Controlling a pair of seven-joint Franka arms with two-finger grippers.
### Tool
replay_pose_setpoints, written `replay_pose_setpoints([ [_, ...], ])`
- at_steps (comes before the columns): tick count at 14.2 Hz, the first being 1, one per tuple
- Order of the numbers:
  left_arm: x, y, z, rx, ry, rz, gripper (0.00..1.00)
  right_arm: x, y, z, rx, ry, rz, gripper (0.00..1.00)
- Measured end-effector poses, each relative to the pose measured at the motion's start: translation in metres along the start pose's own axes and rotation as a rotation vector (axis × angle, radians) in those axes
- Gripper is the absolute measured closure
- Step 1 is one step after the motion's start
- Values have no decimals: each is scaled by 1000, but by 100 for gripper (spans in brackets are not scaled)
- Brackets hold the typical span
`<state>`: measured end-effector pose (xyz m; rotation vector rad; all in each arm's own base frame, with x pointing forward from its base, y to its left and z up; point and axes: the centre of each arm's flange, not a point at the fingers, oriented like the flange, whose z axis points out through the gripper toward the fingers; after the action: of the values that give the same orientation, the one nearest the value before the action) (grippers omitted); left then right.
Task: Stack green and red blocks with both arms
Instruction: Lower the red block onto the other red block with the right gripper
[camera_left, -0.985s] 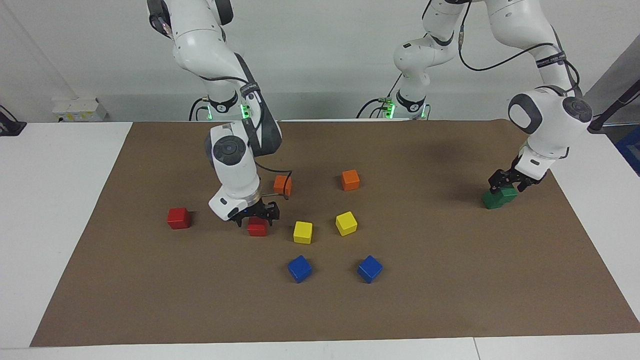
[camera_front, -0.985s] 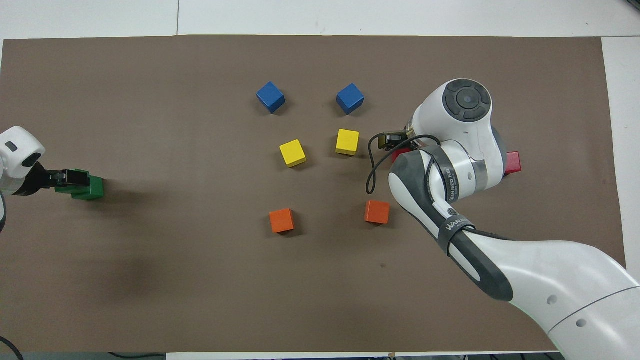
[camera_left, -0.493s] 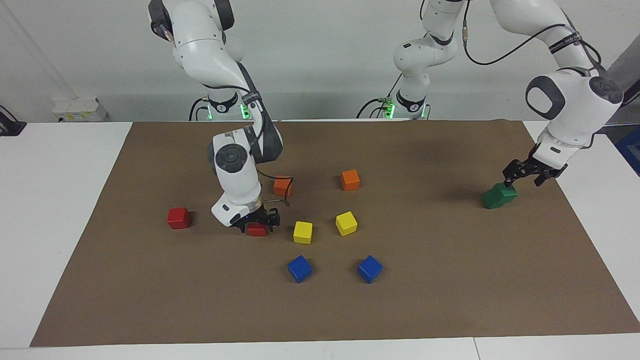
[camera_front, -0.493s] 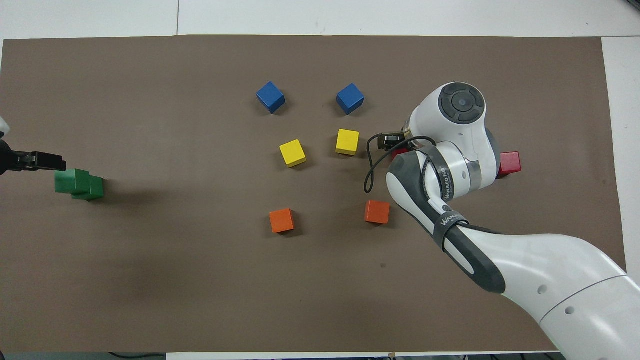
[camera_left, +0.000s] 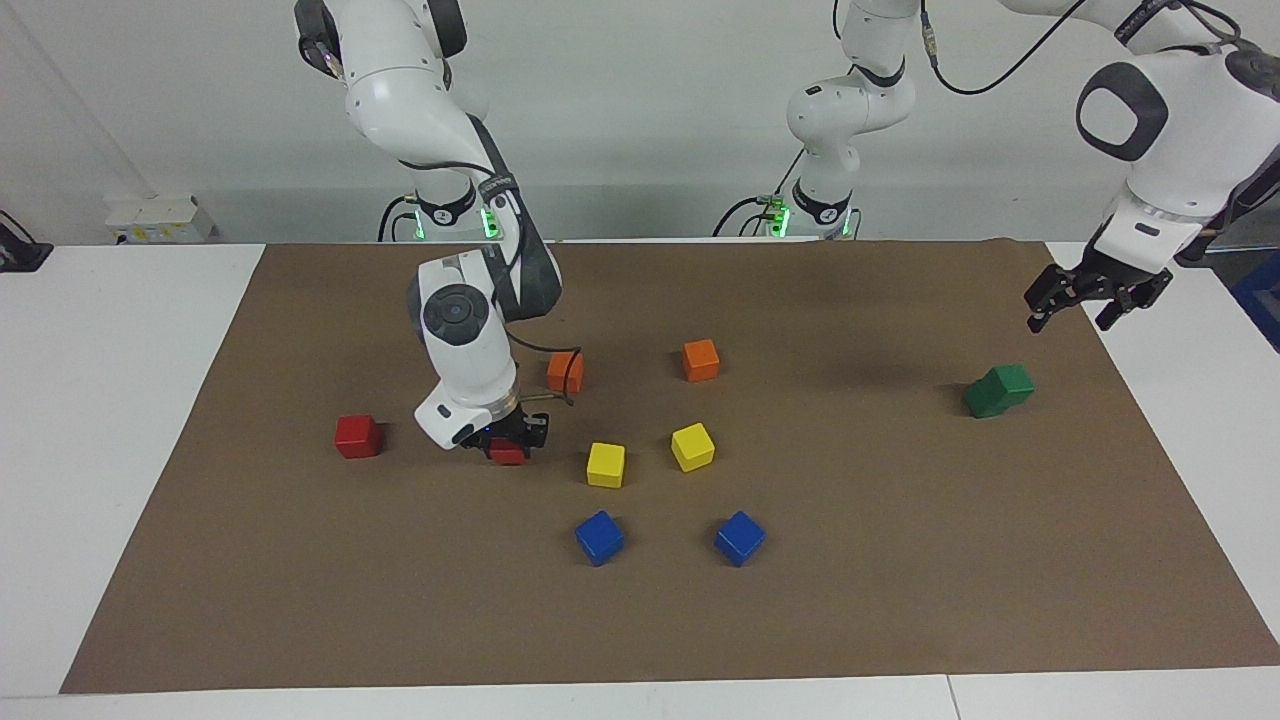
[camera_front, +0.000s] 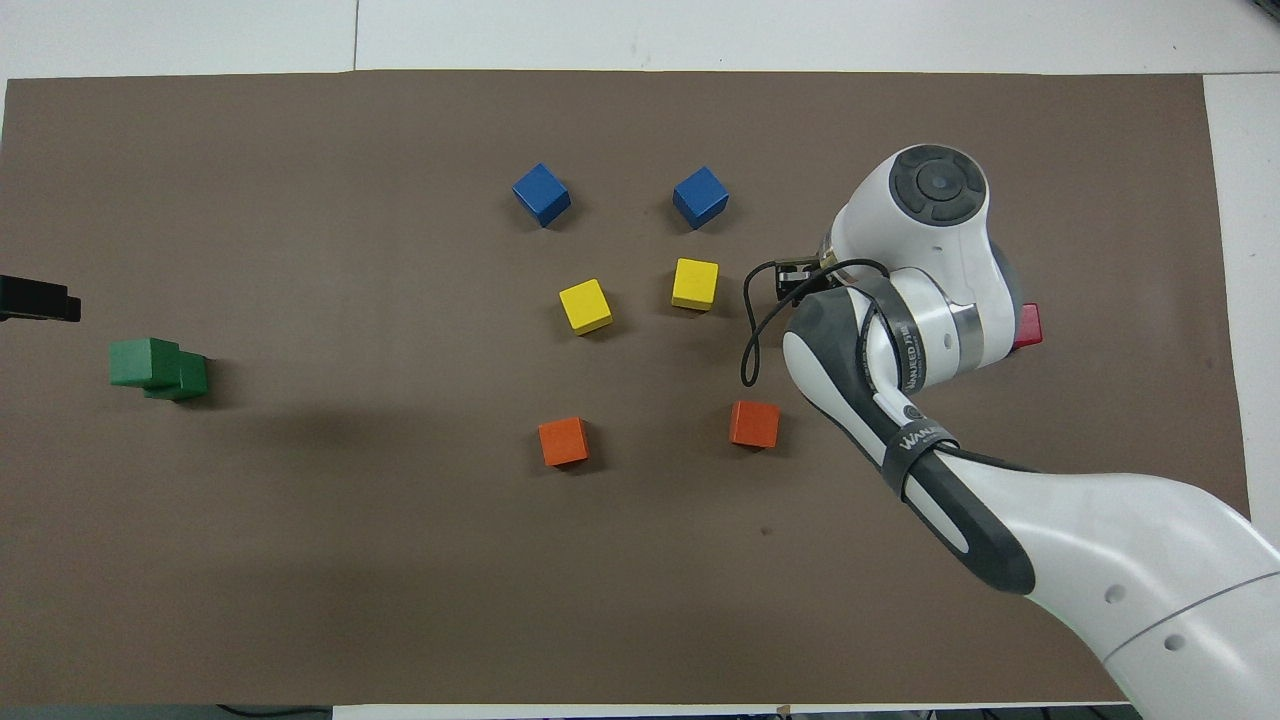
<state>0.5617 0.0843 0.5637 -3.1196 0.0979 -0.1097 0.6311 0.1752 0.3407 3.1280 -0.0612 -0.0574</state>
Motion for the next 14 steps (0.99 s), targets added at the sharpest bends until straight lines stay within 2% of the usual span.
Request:
replay_pose_setpoints([
  [3,-10,15,-39,-10,-56,-29,0,-5,52,-85,-4,15,-3,45],
  [5,-11,24,-47,-12,-72,-61,0,-9,112,-114,-6,10,-67,45],
  [7,-12,36,-56,-14,-86,-68,0,-8,165,-114,-5,-4,-112,45],
  [9,-16,45,-69,-16,-107,-61,0,-8,197,-104,-3,-12,-101,45],
  [12,-17,53,-77,-16,-111,-47,0,-7,216,-83,-3,42,-72,45],
  [14,-16,62,-78,-16,-106,-33,0,-10,224,-66,-3,54,-59,45],
])
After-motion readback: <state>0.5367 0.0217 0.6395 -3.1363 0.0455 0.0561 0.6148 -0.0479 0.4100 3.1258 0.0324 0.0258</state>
